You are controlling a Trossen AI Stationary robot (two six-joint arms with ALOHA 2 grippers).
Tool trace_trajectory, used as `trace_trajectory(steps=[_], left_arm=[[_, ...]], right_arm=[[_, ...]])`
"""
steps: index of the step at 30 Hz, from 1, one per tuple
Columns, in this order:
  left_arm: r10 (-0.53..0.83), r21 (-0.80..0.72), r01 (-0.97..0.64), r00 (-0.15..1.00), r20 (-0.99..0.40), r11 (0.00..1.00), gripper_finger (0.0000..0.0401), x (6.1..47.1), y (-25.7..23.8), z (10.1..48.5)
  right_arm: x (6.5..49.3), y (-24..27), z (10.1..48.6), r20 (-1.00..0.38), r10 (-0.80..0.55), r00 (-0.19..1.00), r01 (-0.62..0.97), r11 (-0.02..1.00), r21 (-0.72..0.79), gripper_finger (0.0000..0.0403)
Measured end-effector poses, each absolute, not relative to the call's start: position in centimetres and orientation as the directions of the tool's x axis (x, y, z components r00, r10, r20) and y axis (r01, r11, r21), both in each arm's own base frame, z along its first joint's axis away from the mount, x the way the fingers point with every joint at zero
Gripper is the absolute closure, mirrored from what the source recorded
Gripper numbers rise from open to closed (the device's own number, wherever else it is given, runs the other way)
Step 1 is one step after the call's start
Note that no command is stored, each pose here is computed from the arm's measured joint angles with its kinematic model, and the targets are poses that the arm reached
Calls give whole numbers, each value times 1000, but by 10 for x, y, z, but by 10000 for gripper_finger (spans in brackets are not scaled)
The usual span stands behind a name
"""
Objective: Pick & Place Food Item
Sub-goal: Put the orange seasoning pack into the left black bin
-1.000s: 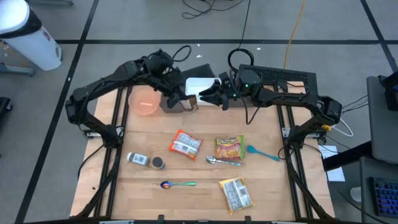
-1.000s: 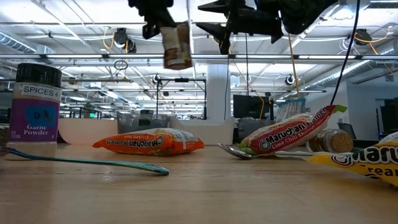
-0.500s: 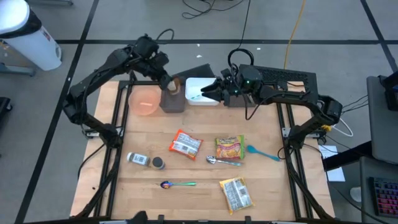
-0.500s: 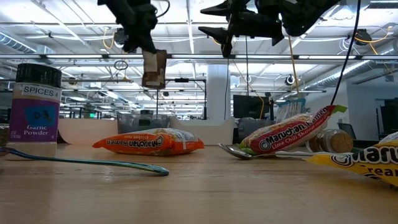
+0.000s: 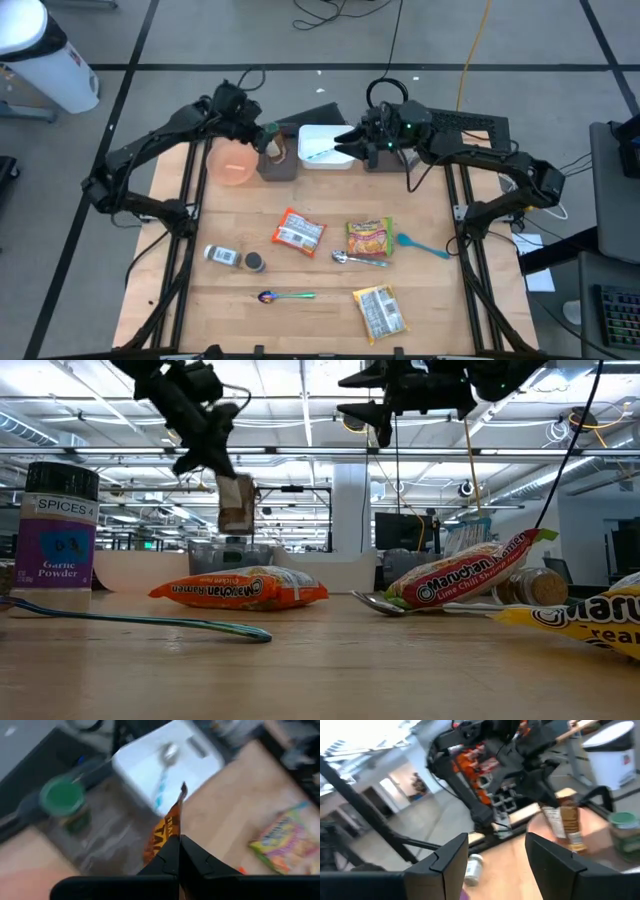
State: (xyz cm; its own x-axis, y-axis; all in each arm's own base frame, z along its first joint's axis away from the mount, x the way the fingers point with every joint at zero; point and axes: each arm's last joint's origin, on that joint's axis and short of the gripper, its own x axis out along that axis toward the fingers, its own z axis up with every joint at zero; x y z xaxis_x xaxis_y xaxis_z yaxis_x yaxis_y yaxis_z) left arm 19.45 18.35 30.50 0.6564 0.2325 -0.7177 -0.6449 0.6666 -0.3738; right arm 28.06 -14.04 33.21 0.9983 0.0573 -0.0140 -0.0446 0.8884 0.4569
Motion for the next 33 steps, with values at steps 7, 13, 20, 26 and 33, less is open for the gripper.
trace_trajectory(steps=[7,13,20,26,33], left_arm=[[292,-343,-738,583,-758,581,401,198,181,278],[349,-314,-767,562,-750,560,400,198,182,272],[397,-273,-805,517,-758,527,400,197,184,267],[430,-265,-818,510,-745,510,400,194,189,268],[403,-253,-835,474,-783,489,400,200,199,251]], right_arm=[[281,-140,331,-30,38,999,-21,897,442,213],[281,-140,329,-49,38,998,-12,895,446,214],[281,-140,328,-50,37,998,-11,895,446,216],[281,-140,328,-51,12,999,12,895,445,219],[283,-137,328,-53,6,999,17,899,439,222]])
